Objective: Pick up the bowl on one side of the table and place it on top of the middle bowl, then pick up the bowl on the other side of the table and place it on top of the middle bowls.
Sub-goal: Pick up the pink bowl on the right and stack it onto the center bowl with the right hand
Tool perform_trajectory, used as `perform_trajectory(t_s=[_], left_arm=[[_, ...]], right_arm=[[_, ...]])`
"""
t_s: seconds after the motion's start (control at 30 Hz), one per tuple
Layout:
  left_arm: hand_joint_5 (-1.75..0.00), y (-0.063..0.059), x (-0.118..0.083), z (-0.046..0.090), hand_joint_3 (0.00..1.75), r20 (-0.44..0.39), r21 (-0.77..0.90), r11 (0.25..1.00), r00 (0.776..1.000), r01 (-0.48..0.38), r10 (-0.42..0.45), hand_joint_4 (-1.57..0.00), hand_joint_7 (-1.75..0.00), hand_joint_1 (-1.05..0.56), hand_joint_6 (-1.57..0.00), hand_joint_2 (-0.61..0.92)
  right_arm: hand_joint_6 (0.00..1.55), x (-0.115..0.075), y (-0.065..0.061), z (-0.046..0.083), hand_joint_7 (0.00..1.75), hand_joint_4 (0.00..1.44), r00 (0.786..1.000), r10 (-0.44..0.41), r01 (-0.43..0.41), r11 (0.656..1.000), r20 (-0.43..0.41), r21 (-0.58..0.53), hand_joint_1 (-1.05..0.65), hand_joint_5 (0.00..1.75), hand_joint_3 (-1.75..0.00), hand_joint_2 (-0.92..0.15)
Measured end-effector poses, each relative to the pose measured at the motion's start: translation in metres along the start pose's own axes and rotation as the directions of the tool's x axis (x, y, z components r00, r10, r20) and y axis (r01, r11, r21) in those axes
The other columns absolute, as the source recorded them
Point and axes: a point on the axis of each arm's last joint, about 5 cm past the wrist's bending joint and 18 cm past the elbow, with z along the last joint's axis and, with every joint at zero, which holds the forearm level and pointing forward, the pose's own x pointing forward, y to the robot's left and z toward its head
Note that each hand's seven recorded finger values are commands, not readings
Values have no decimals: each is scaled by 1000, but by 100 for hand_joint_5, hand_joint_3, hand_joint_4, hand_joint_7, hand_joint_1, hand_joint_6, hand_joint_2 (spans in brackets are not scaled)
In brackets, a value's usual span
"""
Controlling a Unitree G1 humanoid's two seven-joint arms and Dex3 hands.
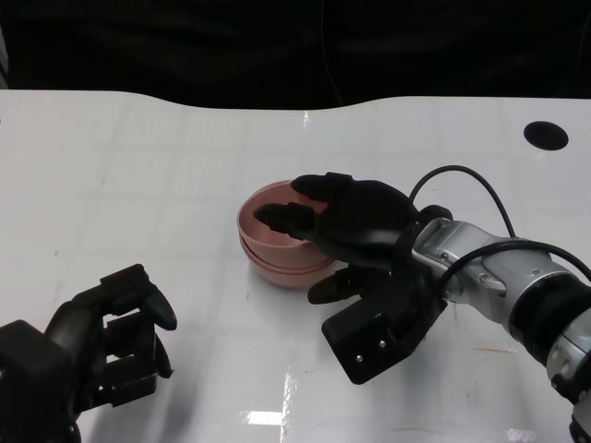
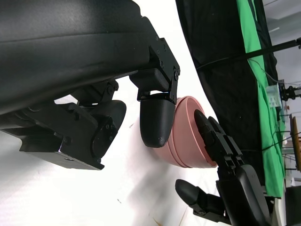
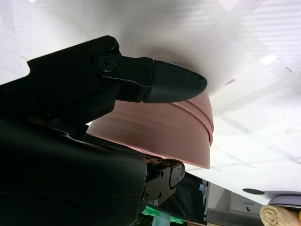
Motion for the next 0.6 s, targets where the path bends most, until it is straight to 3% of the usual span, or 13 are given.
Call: perform_trajectory(t_s=[0.47,0.6], left_arm=[[-175,-1,0,1,124,-1,-7,1000,1000,1,-1,-80,-175,33,-63,72],[-175,-1,0,2,123,3,-1,1000,1000,2,-2,-80,-175,34,-63,72]], right_arm=[[0,-5,6,-4,0,0,1000,18,-18,1000,4,-6,-105,0,-70,-92],[0,-8,3,-7,0,0,1000,-9,10,1000,7,-17,-105,0,-69,-92]])
